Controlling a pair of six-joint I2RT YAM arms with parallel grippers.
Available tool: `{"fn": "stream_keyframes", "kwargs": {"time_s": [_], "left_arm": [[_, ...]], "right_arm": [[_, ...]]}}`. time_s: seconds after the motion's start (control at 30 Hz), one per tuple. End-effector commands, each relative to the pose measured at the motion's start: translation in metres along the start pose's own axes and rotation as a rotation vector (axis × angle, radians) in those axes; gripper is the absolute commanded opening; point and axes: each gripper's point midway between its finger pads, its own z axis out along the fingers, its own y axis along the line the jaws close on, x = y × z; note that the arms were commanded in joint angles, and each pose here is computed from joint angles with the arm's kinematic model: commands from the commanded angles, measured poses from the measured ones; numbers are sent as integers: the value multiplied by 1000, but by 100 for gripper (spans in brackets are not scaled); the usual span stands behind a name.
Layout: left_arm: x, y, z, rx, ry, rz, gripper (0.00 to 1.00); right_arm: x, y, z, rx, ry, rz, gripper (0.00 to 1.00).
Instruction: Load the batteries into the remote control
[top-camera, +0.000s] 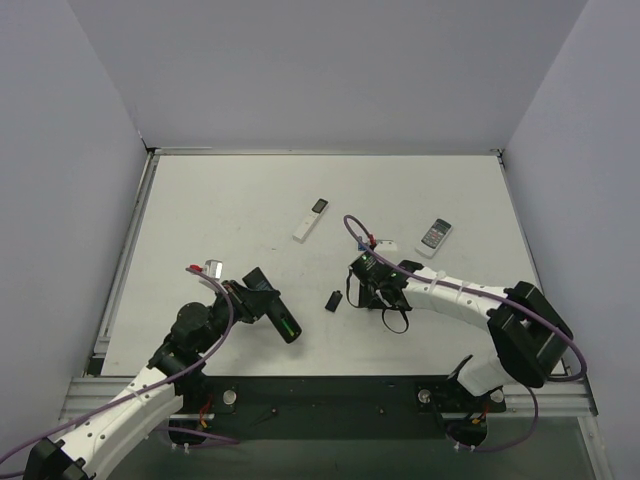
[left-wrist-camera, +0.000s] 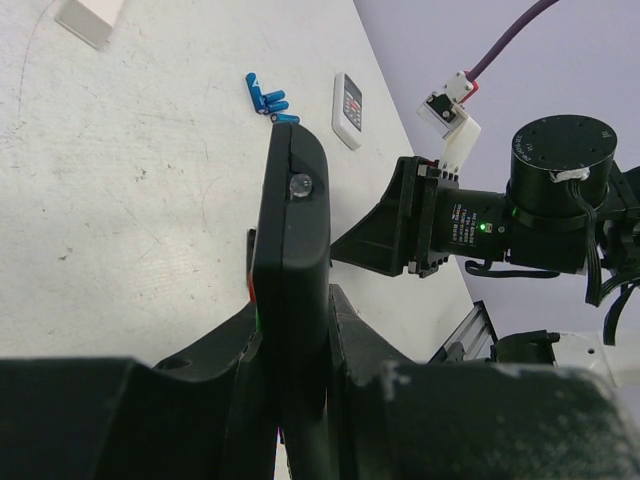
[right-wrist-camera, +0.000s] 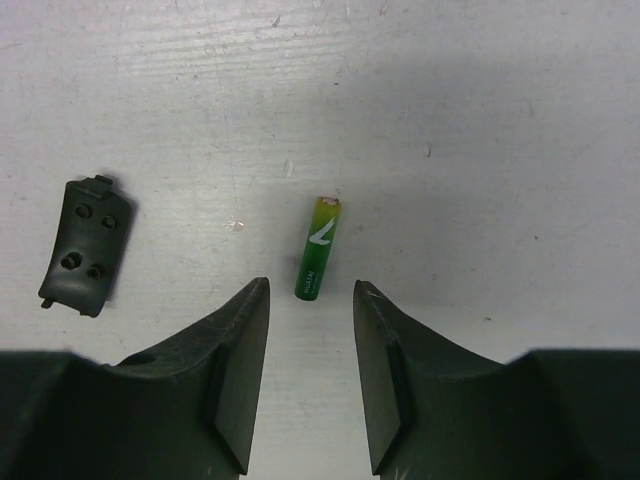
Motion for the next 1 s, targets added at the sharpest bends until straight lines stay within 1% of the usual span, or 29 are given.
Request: {"fn": "stream_keyframes", "kwargs": {"time_s": [0.0, 0.1, 0.2, 0.3, 0.4, 0.73, 0.87, 0.97], "left_arm": [[-15, -17, 1, 58, -52, -5, 0], [-15, -18, 1, 63, -51, -8, 0], [-15, -18, 1, 66, -54, -9, 0], [-15, -17, 1, 62, -54, -13, 0], [-15, -18, 1, 65, -55, -14, 0], [-14, -20, 2, 75, -50, -25, 0], [-14, -20, 2, 77, -49, -33, 0], [-14, -21, 2, 88, -51, -42, 0]], "right_arm": [[1, 2, 7, 24, -7, 21, 34], [6, 0, 11, 39, 10, 14, 34], [12, -5, 13, 61, 18, 7, 27], [16, -7, 14, 67, 26, 4, 26], [18, -10, 16, 79, 30, -6, 22], [25, -18, 21, 110, 43, -28, 16], [24, -20, 16, 103, 32, -37, 6], [16, -17, 5, 71, -4, -80, 5]]}}
